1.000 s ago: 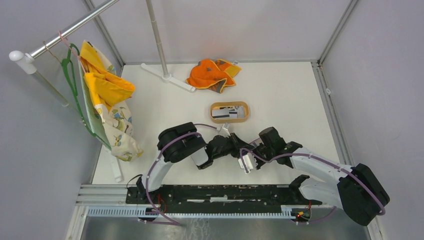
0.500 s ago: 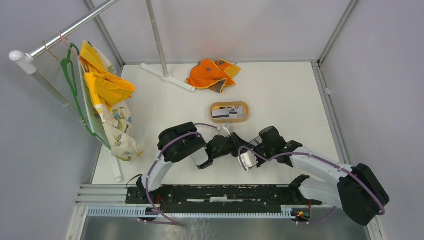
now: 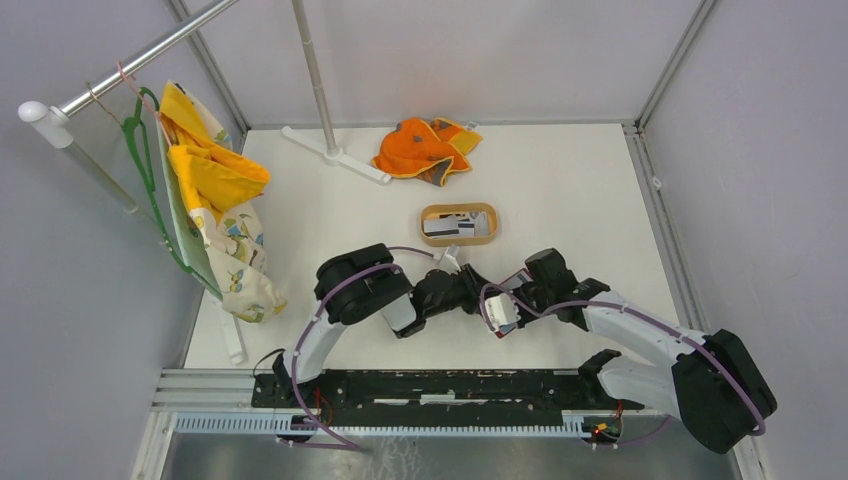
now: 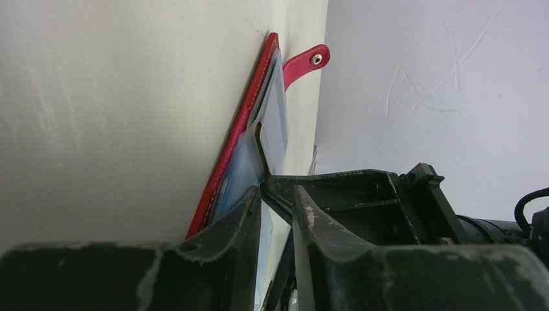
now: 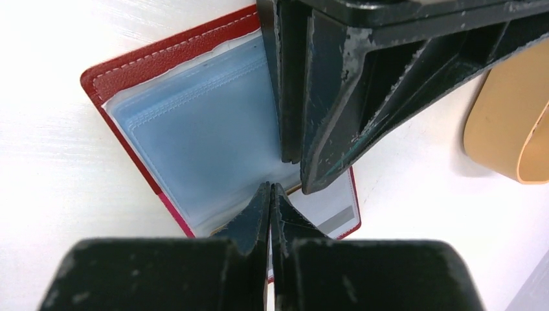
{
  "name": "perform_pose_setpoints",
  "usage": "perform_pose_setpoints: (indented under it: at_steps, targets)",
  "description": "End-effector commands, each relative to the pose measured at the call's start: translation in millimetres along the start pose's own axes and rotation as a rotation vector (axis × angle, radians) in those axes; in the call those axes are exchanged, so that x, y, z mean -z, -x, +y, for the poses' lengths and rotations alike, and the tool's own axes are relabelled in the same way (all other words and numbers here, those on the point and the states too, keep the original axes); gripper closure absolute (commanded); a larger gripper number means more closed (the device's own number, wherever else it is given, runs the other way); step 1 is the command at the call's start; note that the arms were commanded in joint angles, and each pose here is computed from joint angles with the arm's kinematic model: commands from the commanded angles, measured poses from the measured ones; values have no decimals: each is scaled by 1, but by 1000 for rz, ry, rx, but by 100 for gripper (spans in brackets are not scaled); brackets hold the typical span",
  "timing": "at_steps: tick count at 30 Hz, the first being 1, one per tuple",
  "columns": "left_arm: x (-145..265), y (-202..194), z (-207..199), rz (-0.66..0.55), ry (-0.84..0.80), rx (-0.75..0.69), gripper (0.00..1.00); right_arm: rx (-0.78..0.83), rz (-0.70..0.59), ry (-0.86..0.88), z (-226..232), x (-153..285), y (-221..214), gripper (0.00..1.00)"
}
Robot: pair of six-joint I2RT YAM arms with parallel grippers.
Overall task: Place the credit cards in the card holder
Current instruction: Insert the credit card into the card holder.
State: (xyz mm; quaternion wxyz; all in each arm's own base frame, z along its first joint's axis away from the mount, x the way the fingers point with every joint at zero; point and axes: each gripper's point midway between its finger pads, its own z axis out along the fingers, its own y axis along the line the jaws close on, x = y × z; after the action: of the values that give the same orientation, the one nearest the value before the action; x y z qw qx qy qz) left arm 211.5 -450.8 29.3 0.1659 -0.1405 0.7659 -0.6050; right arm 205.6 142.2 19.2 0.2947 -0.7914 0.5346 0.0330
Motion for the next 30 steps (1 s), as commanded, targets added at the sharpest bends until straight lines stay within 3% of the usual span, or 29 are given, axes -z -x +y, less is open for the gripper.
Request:
perform_pose_setpoints:
  at_steps: [1,8,13,20,23,26,28,29,30]
  targets:
    - [6,5,8,-12,48,-37,67,-31,18,-44,-17,9,-2,97]
    - [19,13,-13,-50,43,-124,65,-98,-135,-39,-22,21,17,93]
    - [41,24,-42,-102,25,-273,65,-178,-260,-102,-38,43,27,85]
    - [92,48,-85,-194,74,-656,63,-286,-316,-237,-75,75,30,54]
    - [120,70,-99,-273,170,-798,52,-320,-339,-276,-92,86,35,38]
    - [154,97,-112,-391,277,-891,34,-328,-398,-287,-111,98,48,24]
    - [176,113,-118,-470,333,-918,15,-342,-450,-288,-128,107,60,3]
    - [185,119,-119,-503,363,-920,4,-362,-493,-277,-137,110,68,2]
    - [193,125,-117,-532,395,-918,1,-366,-543,-252,-143,113,77,2]
